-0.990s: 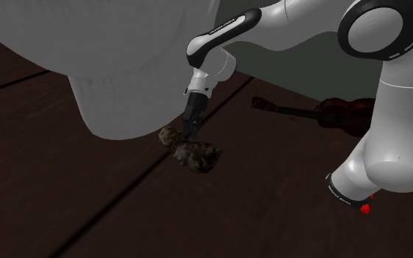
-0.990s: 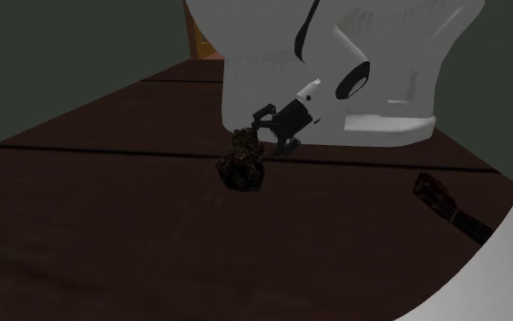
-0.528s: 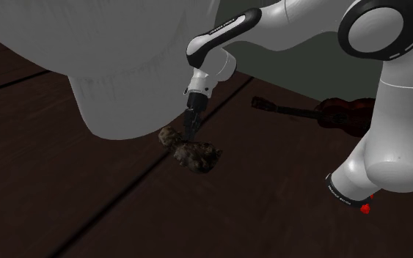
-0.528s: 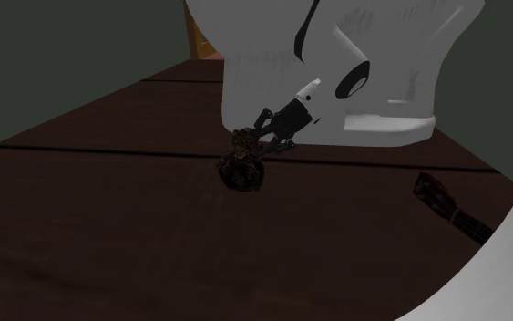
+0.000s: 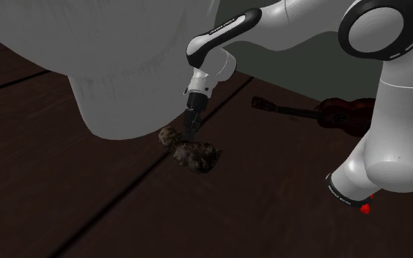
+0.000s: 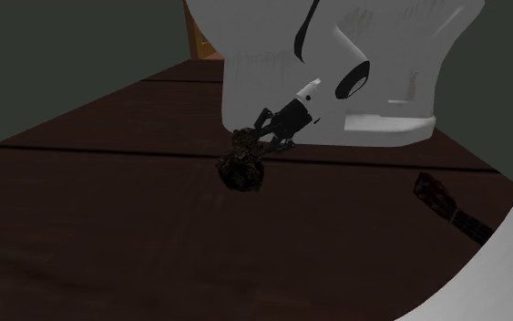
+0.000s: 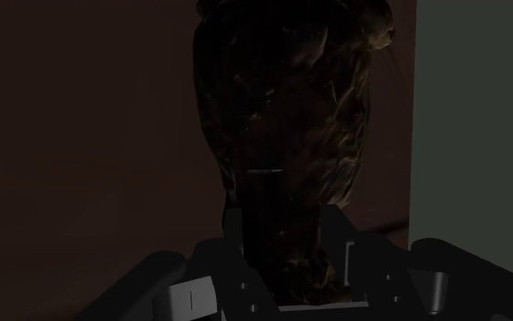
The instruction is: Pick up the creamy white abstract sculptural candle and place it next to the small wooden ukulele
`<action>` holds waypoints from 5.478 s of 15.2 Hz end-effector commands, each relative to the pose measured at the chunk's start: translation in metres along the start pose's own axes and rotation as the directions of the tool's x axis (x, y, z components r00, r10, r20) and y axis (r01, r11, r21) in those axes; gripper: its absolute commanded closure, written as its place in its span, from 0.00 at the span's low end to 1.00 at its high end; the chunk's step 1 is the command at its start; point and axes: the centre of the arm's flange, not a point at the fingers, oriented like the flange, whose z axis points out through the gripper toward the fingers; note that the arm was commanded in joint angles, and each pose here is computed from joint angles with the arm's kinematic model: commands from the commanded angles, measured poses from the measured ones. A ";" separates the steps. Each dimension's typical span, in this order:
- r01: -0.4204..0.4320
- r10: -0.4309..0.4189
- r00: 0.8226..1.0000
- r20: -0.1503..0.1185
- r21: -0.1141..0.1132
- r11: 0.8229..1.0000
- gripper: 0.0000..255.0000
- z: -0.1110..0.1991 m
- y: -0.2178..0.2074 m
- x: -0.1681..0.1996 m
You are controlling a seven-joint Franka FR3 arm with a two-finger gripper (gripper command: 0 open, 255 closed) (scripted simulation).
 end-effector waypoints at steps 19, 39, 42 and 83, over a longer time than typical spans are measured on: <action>-0.223 0.200 0.972 -0.128 -0.212 0.951 0.00 0.007 -0.057 -0.008; -0.223 0.200 0.972 -0.128 -0.212 0.951 1.00 0.035 -0.052 -0.004; -0.223 0.200 0.972 -0.128 -0.212 0.951 1.00 0.035 -0.050 -0.006; -0.223 0.200 0.972 -0.128 -0.212 0.951 1.00 -0.092 -0.224 -0.025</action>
